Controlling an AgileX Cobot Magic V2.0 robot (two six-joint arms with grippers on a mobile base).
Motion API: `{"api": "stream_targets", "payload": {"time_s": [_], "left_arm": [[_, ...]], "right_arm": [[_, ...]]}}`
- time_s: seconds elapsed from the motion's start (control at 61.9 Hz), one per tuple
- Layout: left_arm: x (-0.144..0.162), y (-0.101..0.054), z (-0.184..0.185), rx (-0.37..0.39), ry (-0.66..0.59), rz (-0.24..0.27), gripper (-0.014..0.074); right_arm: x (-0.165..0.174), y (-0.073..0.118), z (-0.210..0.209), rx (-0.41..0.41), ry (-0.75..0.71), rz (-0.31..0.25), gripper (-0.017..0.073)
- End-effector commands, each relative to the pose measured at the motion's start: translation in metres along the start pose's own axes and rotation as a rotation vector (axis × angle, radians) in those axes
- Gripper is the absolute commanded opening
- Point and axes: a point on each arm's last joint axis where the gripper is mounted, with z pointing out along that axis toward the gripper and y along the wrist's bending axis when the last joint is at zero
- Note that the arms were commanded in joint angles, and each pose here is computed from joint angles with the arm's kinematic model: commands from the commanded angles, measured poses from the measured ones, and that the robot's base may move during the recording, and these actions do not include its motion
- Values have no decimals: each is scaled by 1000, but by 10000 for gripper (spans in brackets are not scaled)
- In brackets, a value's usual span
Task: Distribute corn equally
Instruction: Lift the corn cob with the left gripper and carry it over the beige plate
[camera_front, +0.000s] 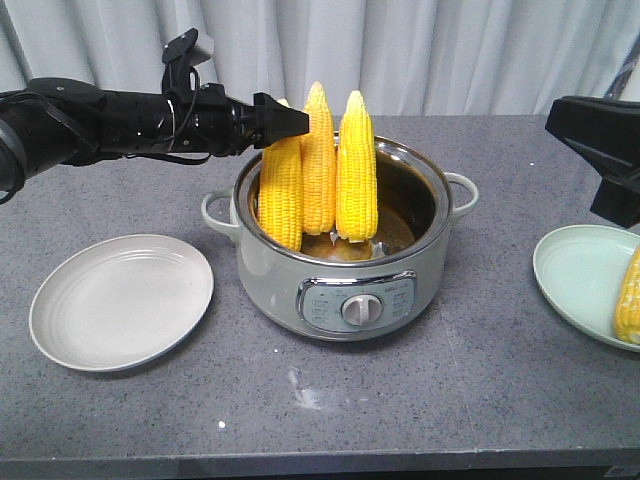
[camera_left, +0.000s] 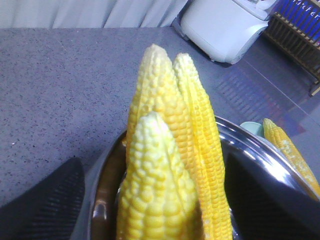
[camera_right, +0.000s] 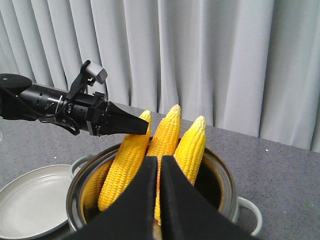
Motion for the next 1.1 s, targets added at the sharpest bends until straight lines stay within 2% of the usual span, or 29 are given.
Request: {"api": "stream_targets", "payload": {"time_s": [0.0, 0.113, 0.258, 0.371, 0.484, 0.614, 0.727, 0.807, 0.904, 1.082], "left_arm": [[-24, -25, -16, 23, -62, 40, 465], [-23, -26, -16, 34, -54, 40, 336], [-24, -28, -17, 48, -55, 35, 123], [-32, -37, -25, 64, -100, 21, -10], [-45, -53, -40, 87, -159, 19, -8], [-63, -78, -65, 86, -229, 68, -8], [-77, -99, -95, 68, -285, 142, -8], [-86, -113, -121, 34, -313, 226, -8], [-94, -126, -150, 33, -356, 263, -8], [-97, -123, -179, 34, -351, 289, -8]], "right_arm": [[-14, 3, -4, 2, -62, 8, -10], [-14, 2, -4, 6, -64, 9, -10], [-14, 3, -4, 5, -64, 9, -10], [-14, 3, -4, 5, -64, 9, -10], [-14, 2, -4, 6, -64, 9, -10], [-15, 2, -5, 15, -65, 9, -10], [-15, 1, -5, 21, -67, 10, -10], [-15, 1, -5, 26, -67, 10, -10], [-15, 0, -5, 28, -68, 10, -10], [-15, 0, -5, 31, -68, 10, -10]]}}
